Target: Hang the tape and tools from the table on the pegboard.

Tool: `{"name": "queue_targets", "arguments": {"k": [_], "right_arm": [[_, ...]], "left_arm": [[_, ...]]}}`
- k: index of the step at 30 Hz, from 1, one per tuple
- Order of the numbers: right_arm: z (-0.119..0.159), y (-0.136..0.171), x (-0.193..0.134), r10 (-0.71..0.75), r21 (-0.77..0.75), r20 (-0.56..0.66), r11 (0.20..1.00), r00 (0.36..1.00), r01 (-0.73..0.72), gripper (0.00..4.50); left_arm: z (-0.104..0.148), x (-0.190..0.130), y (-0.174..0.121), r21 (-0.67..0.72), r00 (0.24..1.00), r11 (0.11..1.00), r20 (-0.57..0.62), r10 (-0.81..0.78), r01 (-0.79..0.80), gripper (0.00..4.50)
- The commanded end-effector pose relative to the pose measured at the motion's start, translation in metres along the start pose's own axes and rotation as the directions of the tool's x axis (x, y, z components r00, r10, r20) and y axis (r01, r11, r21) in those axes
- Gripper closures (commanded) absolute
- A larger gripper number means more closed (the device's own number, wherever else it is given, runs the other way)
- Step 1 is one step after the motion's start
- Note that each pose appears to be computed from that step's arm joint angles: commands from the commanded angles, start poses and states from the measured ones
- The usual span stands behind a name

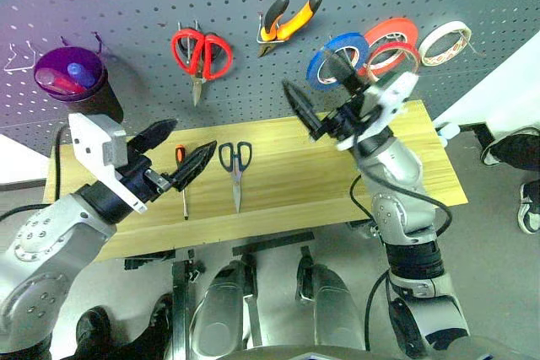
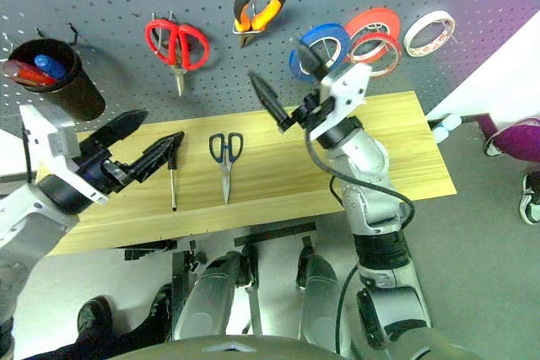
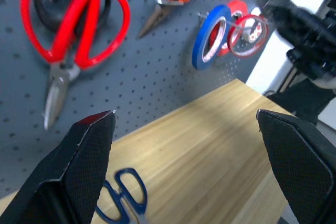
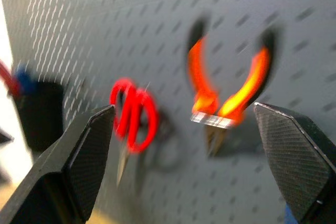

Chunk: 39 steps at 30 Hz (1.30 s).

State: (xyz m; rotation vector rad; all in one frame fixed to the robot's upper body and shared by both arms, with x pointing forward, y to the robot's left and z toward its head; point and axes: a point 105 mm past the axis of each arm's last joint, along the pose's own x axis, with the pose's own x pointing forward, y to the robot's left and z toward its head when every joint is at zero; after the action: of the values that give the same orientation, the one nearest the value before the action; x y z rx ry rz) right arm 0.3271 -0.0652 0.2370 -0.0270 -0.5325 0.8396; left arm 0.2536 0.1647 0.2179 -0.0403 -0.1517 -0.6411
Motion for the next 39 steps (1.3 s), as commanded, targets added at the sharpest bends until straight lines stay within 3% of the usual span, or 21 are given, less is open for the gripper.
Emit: {"name": "queue_targets", "arguments": {"k": [1, 4, 13, 17, 24, 33, 39], "right_arm": [[-0.005, 0.004, -0.007, 0.106, 0.062, -0.073, 0.993, 0.992, -0.102, 0.05], [-0.008, -0.006, -0.018, 0.155, 0.117, -0.175, 0.984, 0.972, -0.136, 0.05], [0.005, -0.021, -0.041, 0.259, 0.191, -0.326, 0.96, 0.909, -0.205, 0.05], [0.008, -0.029, -0.046, 0.267, 0.152, -0.399, 0.963, 0.877, -0.224, 0.05], [0.002, -0.025, -0.039, 0.254, 0.135, -0.359, 0.966, 0.898, -0.219, 0.05], [0.007, -0.04, -0.04, 0.244, 0.09, -0.365, 0.97, 0.899, -0.226, 0.05], [0.021, -0.034, -0.046, 0.322, 0.19, -0.335, 0.943, 0.885, -0.271, 0.05]], "left_arm": [[-0.007, 0.001, 0.003, 0.029, 1.0, 1.0, 0.011, -0.005, 0.005, 0.0], [-0.023, 0.007, 0.01, 0.013, 1.0, 1.0, 0.007, 0.005, -0.005, 0.0], [-0.06, 0.029, 0.024, -0.007, 0.999, 0.999, -0.037, 0.031, -0.032, 0.0], [-0.071, 0.041, 0.023, 0.0, 0.999, 1.0, -0.049, 0.007, -0.007, 0.0], [-0.063, 0.059, 0.029, -0.007, 1.0, 1.0, -0.001, -0.024, 0.024, 0.0], [-0.083, 0.057, 0.046, 0.033, 0.992, 0.998, -0.114, 0.049, -0.046, 0.0], [-0.1, 0.048, 0.048, -0.003, 0.974, 0.994, -0.201, 0.107, -0.109, 0.0]]}}
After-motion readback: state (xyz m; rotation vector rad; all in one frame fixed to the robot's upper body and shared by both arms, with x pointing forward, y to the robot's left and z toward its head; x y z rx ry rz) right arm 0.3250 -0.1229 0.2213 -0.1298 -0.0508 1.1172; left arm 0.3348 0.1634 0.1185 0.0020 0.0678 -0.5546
